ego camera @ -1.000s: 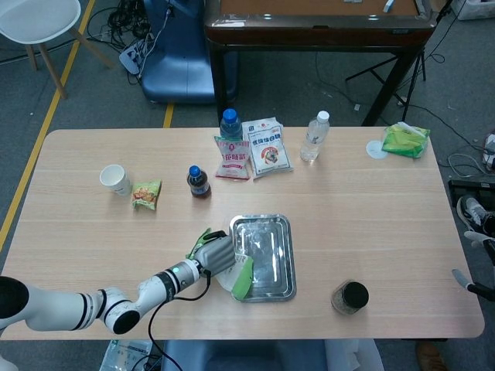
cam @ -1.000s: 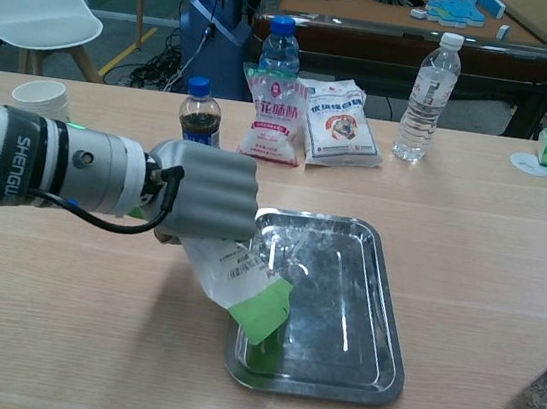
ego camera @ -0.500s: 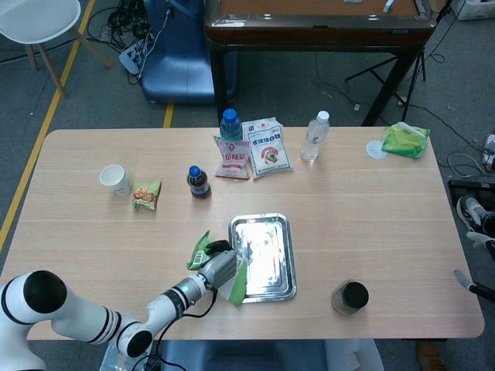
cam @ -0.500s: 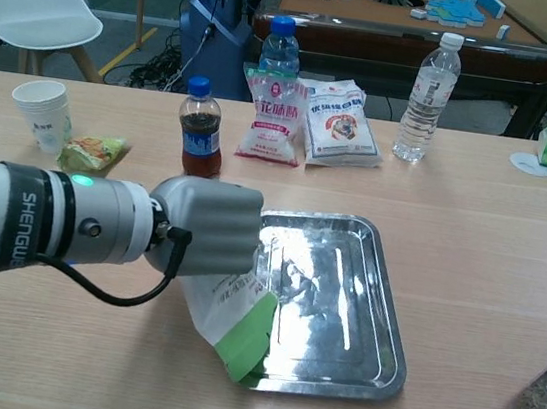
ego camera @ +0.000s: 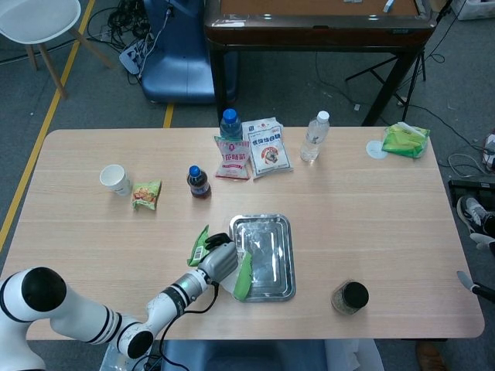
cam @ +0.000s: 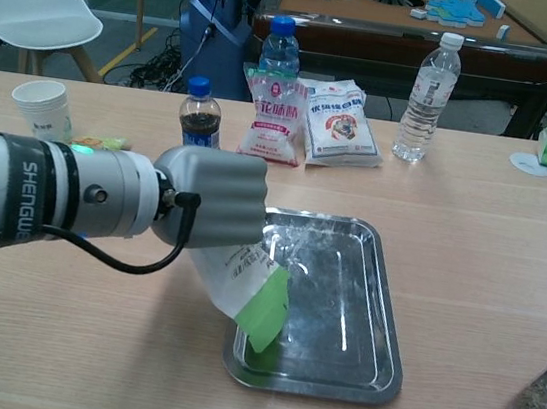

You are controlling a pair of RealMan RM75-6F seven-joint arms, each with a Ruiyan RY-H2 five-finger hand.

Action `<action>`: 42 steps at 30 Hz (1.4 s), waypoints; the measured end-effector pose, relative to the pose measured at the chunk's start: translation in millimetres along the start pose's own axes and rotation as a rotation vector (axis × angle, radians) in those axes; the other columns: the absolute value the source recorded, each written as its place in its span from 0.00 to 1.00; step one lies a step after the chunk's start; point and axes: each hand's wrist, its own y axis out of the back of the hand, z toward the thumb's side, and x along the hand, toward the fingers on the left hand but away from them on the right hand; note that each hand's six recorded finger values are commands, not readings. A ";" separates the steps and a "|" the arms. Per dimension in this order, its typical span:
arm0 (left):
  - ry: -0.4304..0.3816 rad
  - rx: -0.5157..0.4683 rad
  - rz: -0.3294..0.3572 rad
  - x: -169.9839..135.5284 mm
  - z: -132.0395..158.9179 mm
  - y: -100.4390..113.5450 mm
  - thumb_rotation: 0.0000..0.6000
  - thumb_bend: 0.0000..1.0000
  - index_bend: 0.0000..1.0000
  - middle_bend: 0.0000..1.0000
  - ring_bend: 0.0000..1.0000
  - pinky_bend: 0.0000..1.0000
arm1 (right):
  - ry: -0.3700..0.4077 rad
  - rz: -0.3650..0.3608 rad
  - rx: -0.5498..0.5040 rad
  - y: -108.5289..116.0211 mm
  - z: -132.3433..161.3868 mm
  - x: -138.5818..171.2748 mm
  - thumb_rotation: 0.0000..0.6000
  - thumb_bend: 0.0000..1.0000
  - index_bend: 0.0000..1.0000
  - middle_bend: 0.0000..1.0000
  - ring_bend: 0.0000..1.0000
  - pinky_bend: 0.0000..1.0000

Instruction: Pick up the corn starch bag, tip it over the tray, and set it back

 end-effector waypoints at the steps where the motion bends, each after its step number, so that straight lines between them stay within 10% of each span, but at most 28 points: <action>1: 0.002 -0.019 0.002 -0.1 -0.5 -0.2 1.00 0.50 0.50 0.75 0.75 0.70 | 0.000 0.000 0.000 0.0 -0.1 0.0 1.00 0.07 0.31 0.41 0.22 0.21; 15: 0.103 -0.508 0.013 -5.9 -19.6 -36.4 1.00 0.49 0.47 0.74 0.72 0.72 | 0.006 0.001 0.001 0.7 4.1 -2.2 1.00 0.07 0.31 0.41 0.22 0.21; 42: 0.304 -1.428 0.274 -22.3 -14.9 -98.4 1.00 0.49 0.48 0.70 0.69 0.74 | -0.002 0.006 0.006 0.7 10.4 -4.6 1.00 0.07 0.31 0.41 0.22 0.21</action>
